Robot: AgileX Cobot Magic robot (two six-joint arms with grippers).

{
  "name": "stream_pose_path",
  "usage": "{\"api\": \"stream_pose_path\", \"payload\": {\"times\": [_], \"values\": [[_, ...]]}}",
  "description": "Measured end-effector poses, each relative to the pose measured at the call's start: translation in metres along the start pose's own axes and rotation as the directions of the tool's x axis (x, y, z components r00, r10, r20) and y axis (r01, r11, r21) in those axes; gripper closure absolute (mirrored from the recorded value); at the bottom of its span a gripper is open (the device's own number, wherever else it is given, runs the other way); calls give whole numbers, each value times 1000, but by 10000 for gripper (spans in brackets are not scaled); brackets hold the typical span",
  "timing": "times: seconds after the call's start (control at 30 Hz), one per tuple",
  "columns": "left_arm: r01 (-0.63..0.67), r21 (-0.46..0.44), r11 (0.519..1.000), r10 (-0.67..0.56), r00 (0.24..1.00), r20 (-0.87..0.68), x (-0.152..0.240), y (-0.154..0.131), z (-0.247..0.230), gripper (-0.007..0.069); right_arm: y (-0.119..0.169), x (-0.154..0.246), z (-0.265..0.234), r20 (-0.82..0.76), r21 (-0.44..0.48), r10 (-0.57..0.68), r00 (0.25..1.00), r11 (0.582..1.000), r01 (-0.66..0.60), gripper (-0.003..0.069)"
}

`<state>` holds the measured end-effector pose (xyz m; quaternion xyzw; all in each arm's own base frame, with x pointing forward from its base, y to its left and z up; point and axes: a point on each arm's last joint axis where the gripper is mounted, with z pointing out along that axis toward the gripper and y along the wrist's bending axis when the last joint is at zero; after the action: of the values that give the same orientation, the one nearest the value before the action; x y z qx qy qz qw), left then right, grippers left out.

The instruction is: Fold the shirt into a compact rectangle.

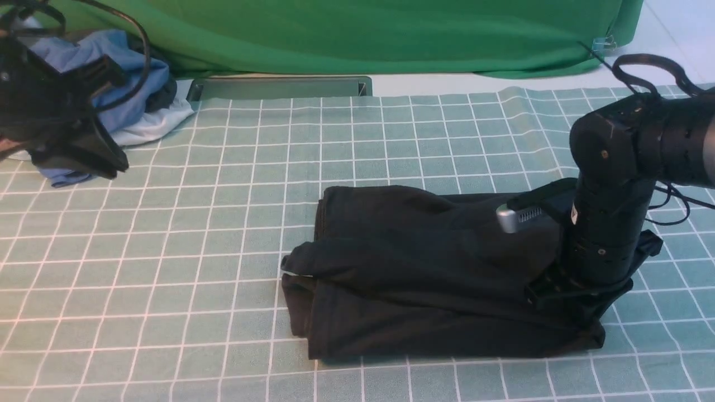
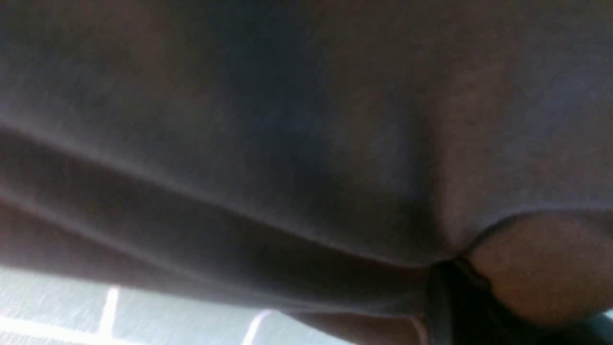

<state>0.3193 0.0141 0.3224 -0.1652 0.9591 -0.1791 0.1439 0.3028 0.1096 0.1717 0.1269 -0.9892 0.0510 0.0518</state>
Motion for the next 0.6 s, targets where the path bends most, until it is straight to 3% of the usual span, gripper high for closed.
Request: {"api": "stream_pose_path", "payload": {"times": [0.17,0.33,0.4,0.47,0.5,0.53,0.6], "values": [[-21,18,1000,21,999,27,2,-11,5,564,-10,0,-1,-7,16,31,1000,999,-31,542],[-32,43,999,29,997,70,1,-21,7,540,-26,-1,-16,-31,47,61,998,997,-59,329],[-36,48,998,32,997,74,1,-22,7,528,-29,-3,-32,23,41,67,997,997,-68,284],[-34,48,998,31,997,74,1,-22,7,518,-29,-4,-49,79,20,79,994,997,-81,308],[-35,47,998,31,997,77,1,-22,7,512,-27,-4,-69,142,-32,87,986,996,-83,379],[-35,47,998,31,996,79,1,-22,7,511,-27,-4,-70,146,-32,87,985,996,-83,407],[-34,49,998,29,994,104,-2,-22,7,497,-10,-5,-104,286,-162,66,956,987,-19,572]]}}
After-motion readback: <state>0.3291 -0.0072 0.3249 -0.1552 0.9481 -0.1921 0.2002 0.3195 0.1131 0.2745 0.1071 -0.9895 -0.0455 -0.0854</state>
